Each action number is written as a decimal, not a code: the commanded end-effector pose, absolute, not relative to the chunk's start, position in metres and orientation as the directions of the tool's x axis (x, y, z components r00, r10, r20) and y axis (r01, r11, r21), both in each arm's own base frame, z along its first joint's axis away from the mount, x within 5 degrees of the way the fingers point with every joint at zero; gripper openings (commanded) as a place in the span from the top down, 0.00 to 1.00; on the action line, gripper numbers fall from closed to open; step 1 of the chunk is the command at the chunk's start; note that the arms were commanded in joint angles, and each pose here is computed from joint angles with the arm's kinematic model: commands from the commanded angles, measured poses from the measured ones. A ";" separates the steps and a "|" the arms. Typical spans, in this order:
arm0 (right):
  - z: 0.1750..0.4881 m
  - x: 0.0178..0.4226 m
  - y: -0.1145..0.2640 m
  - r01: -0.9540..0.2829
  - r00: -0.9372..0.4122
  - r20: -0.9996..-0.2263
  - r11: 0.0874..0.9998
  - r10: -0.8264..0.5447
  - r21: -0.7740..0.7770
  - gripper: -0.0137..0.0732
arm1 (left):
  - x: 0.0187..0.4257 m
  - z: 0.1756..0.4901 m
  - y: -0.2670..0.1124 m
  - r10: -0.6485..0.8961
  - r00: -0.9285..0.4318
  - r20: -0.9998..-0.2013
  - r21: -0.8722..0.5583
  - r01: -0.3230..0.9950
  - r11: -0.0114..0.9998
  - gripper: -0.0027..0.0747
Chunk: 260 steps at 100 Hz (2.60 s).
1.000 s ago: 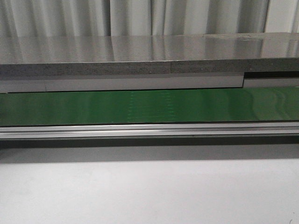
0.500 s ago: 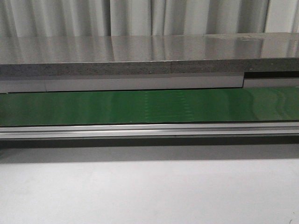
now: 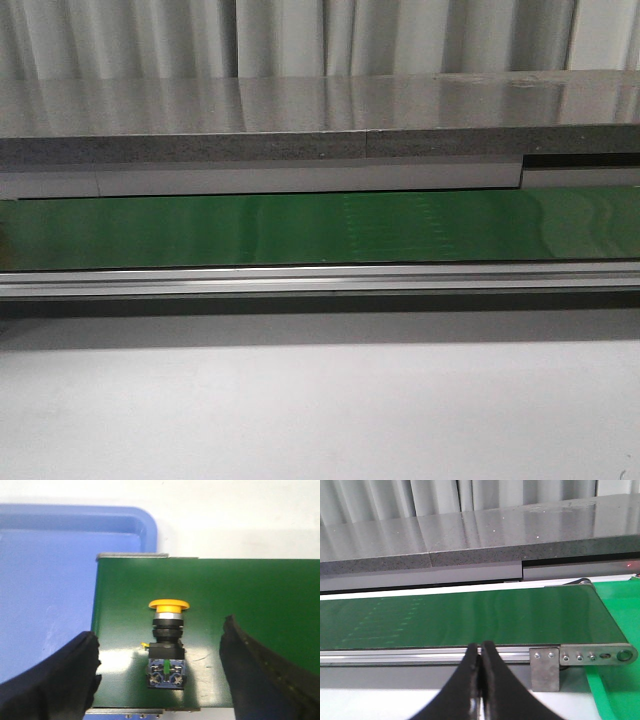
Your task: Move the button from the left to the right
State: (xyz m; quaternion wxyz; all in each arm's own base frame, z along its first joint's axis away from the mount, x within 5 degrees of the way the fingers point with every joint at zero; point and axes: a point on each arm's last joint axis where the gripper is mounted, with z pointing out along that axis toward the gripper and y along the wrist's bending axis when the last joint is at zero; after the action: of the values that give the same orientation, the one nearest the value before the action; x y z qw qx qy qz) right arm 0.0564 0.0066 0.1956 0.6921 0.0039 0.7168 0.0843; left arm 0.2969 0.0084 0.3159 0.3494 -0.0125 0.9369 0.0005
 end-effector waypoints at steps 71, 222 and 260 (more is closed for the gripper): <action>0.209 0.054 0.006 -0.121 0.073 -0.990 0.986 0.120 0.110 0.92 | 0.118 0.309 -0.003 -0.027 -0.139 -0.990 -0.031 0.026 0.999 0.33; 0.210 0.054 0.006 -0.122 0.085 -0.989 0.986 0.121 0.110 0.92 | 0.077 0.292 -0.003 -0.065 -0.016 -0.998 -0.066 0.035 0.997 0.99; 0.261 0.047 0.005 -0.127 0.129 -0.984 0.986 0.126 0.110 0.92 | 0.077 0.292 -0.003 -0.065 -0.016 -0.998 -0.066 0.035 0.997 0.99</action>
State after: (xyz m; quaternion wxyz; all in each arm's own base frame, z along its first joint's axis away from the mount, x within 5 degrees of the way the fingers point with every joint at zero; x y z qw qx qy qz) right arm 0.0512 0.0060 0.2273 0.7195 0.0037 0.6889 0.0877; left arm 0.0769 -0.0026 0.2771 0.6661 -0.0108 0.7452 -0.0297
